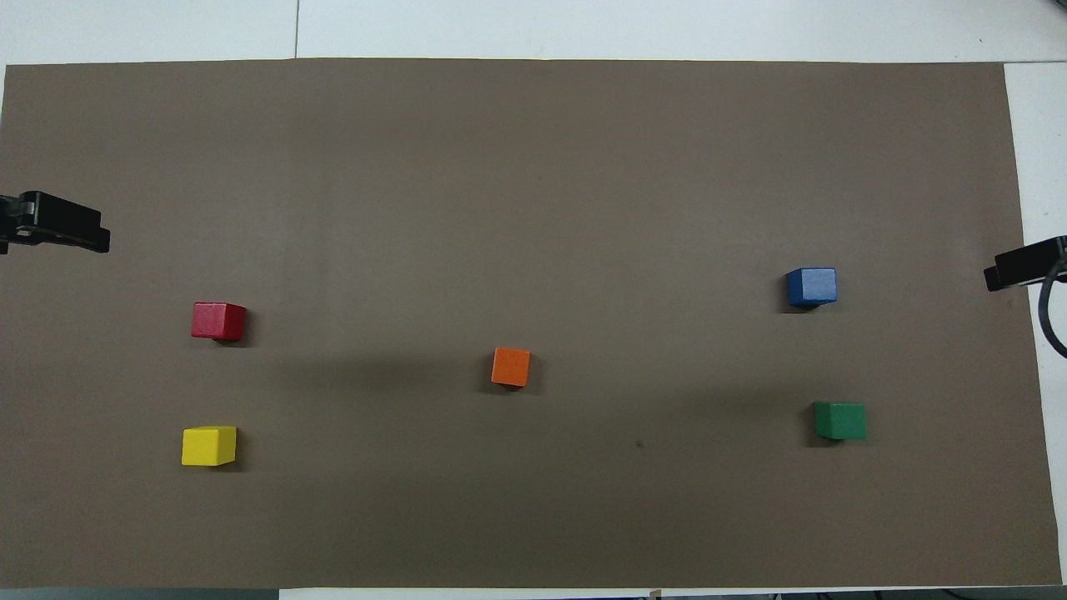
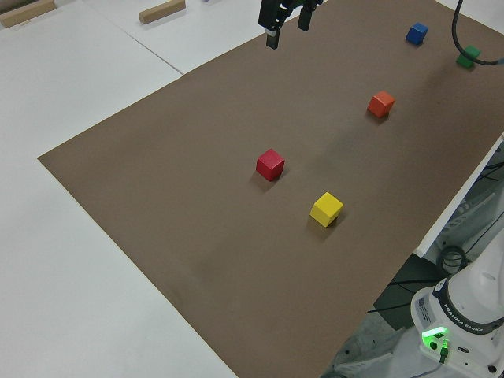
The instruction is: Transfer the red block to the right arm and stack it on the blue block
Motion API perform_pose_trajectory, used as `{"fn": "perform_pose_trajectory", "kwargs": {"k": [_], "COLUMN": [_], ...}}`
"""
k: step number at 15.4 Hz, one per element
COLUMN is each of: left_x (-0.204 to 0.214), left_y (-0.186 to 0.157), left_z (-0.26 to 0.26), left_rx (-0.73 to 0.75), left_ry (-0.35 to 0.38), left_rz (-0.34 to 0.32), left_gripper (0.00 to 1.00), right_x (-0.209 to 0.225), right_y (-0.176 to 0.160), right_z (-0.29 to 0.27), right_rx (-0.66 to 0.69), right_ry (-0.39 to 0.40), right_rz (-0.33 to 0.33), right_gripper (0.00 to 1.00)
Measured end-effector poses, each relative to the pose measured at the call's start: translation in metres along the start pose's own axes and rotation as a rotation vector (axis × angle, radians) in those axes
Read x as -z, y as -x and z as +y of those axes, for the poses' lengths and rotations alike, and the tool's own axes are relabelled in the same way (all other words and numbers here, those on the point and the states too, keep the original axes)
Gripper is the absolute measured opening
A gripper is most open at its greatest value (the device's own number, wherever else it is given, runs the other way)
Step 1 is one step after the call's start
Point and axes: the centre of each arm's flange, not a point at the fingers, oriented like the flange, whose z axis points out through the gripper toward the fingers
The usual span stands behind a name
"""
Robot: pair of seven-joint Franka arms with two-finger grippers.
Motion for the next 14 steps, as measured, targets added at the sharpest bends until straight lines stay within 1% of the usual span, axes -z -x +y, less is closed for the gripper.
{"fn": "perform_pose_trajectory", "kwargs": {"k": [1, 2, 5, 6, 7, 10, 12, 14], "left_x": [-0.015, -0.03, -0.079, -0.099, -0.12, -0.179, -0.206, -0.224], "left_y": [0.004, 0.01, 0.019, 0.021, 0.021, 0.019, 0.014, 0.009], "left_z": [0.0, 0.001, 0.0, -0.001, -0.003, -0.018, -0.021, -0.021], "left_rx": [0.001, 0.002, 0.003, 0.002, 0.004, 0.024, 0.029, 0.028], "left_ry": [-0.004, -0.007, -0.008, -0.006, -0.004, 0.007, 0.015, 0.02], "left_rz": [0.014, 0.015, 0.0, -0.005, -0.011, -0.021, -0.023, -0.015], "left_gripper": [1.0, 1.0, 1.0, 1.0, 1.0, 1.0, 1.0, 1.0], "right_x": [0.0, 0.0, -0.001, -0.005, -0.011, -0.045, -0.069, -0.09], "right_y": [0.0, 0.0, 0.0, 0.0, 0.001, 0.0, 0.001, 0.001], "right_z": [0.0, 0.0, 0.0, -0.001, -0.005, -0.019, -0.031, -0.037], "right_rx": [0.0, 0.0, 0.0, 0.001, 0.002, -0.008, -0.028, -0.028], "right_ry": [0.0, 0.0, -0.002, -0.014, -0.045, -0.193, -0.324, -0.464], "right_rz": [0.0, 0.0, -0.002, -0.008, -0.014, 0.001, 0.004, 0.018], "right_gripper": [1.0, 1.0, 1.0, 1.0, 1.0, 1.0, 1.0, 1.0]}}
